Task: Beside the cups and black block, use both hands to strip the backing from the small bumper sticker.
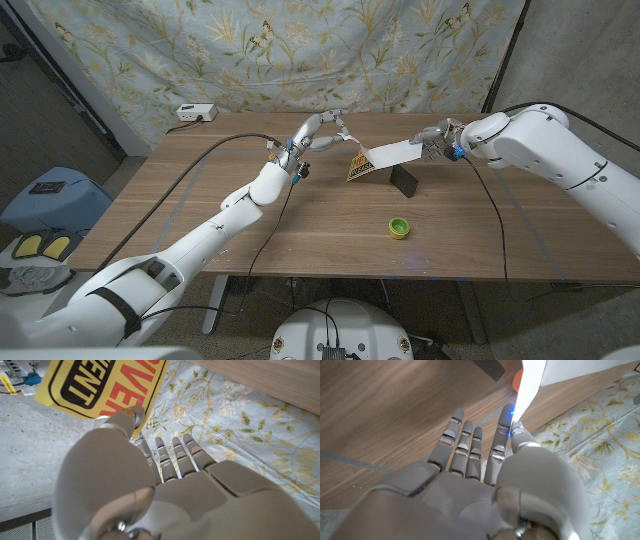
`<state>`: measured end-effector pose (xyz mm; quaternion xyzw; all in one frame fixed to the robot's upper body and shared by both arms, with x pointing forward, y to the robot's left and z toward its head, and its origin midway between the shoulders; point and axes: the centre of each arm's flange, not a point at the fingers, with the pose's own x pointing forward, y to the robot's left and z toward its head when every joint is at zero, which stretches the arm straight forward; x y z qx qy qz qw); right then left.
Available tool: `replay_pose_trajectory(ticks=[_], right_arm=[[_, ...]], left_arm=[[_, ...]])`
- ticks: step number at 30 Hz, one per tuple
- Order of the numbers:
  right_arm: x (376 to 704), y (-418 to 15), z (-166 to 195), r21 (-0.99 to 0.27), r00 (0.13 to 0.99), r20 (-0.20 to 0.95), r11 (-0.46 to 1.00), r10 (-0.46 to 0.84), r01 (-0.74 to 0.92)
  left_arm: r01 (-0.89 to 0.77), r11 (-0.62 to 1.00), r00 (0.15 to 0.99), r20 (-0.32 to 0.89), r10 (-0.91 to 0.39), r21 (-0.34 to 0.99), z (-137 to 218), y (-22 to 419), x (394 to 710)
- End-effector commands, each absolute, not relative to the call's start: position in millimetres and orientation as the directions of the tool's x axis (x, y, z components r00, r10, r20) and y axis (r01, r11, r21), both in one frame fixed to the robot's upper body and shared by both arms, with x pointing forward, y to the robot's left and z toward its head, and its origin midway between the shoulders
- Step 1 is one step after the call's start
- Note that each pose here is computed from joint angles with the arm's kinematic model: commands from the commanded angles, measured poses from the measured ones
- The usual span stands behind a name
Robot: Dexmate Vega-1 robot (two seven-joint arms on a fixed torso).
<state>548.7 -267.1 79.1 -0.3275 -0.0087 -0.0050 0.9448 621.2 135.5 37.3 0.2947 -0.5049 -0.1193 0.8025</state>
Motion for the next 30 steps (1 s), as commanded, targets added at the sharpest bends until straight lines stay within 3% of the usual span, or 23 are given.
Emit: replay_pose_trajectory(ticks=[1,30], right_arm=[[545,-273,82,-0.622,1.000,0.016,0.782,-0.020,0.026],[554,-283,86,-0.605,0.999,-0.002,0.796,-0.046,0.036]], left_arm=[[-0.125,0.800,0.472,0.744,-0.472,0.587,37,144,616],[-0.165,0.800,0.501,0.748,-0.436,0.577,37,165,612]])
